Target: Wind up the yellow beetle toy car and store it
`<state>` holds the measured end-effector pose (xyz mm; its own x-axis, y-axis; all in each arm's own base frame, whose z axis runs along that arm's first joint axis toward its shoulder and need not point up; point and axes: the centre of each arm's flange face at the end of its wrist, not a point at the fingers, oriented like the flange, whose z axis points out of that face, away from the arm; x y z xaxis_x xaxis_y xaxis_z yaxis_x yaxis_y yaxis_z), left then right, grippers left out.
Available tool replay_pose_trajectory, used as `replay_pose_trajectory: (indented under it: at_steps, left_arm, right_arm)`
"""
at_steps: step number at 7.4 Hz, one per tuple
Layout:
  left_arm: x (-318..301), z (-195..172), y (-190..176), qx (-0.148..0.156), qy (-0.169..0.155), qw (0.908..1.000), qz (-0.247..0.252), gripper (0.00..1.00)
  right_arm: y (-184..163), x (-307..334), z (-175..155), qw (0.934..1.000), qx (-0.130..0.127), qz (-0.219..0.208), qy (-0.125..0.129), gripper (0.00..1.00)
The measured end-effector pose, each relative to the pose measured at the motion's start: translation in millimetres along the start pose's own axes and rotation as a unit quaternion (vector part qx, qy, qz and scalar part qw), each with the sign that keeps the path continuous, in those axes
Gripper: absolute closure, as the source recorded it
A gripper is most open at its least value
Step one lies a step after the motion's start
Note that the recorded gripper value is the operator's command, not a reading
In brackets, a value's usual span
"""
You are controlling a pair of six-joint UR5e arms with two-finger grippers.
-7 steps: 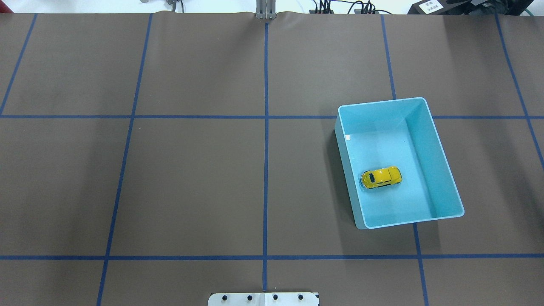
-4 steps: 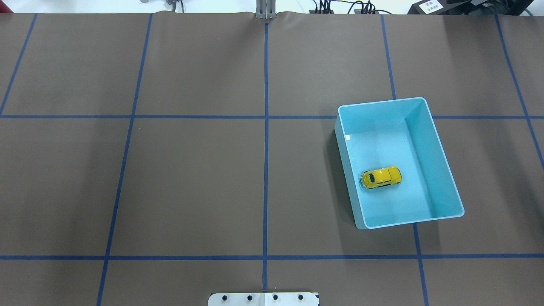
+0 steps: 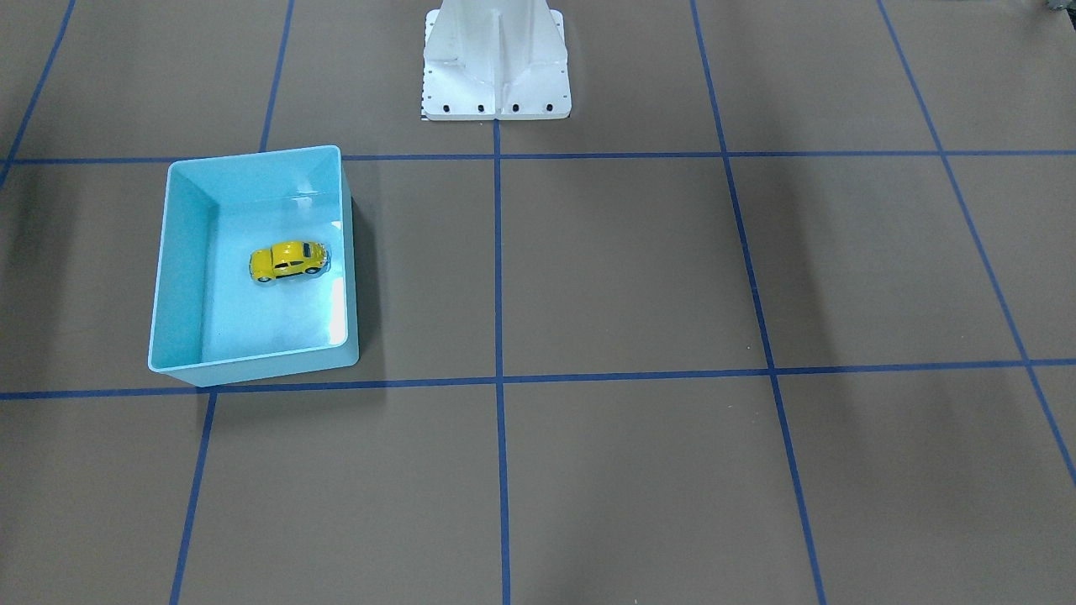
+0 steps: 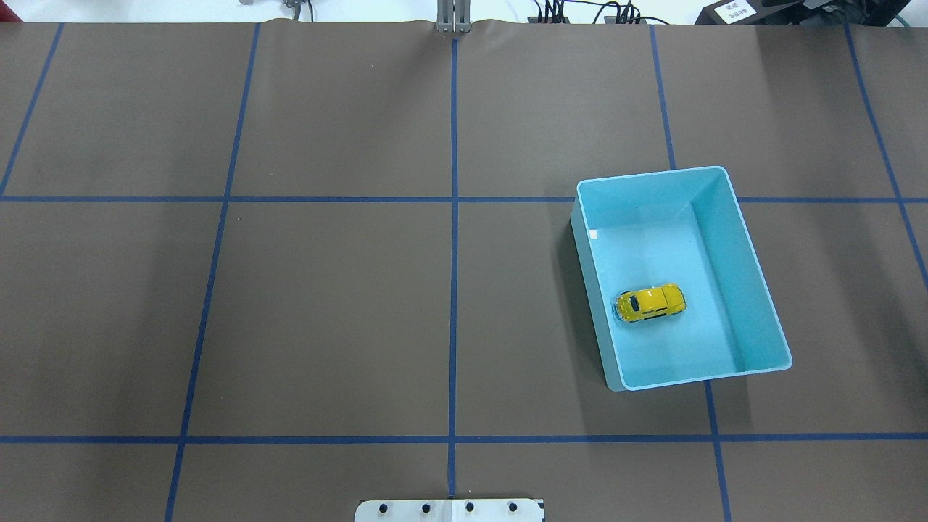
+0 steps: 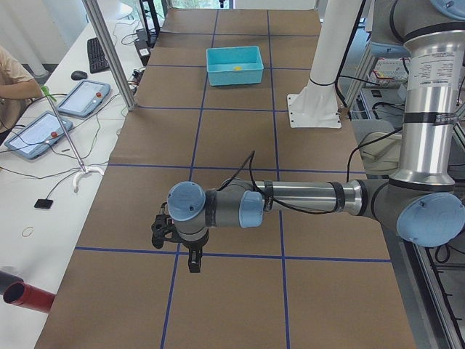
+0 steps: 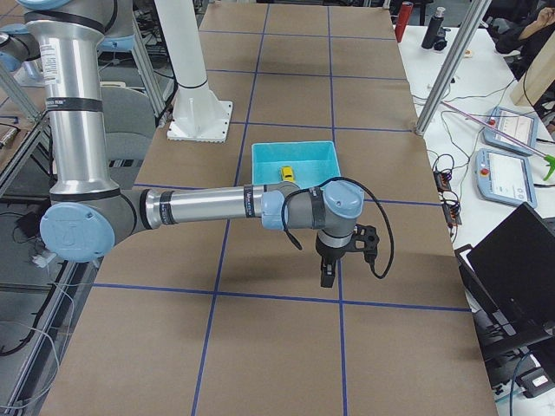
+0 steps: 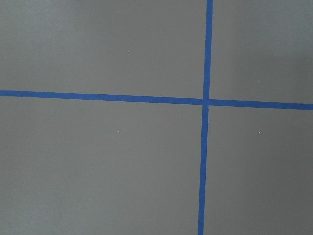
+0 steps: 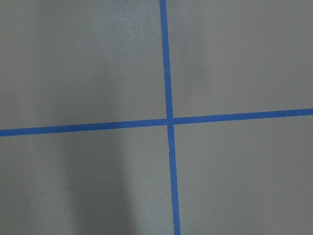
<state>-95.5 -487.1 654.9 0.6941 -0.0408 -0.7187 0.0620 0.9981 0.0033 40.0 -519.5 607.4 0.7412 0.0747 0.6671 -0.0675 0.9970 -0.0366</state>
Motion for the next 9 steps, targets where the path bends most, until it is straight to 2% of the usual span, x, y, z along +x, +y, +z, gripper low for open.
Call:
replay_pose_trajectory:
  at_steps: [9]
  left_arm:
    - [1.9,-1.5,-1.8,0.002,0.001,1.0000,0.002,0.00]
  right_arm:
    - [0.8,1.0,1.2,1.0000,-0.002,0.001,-0.001,0.00]
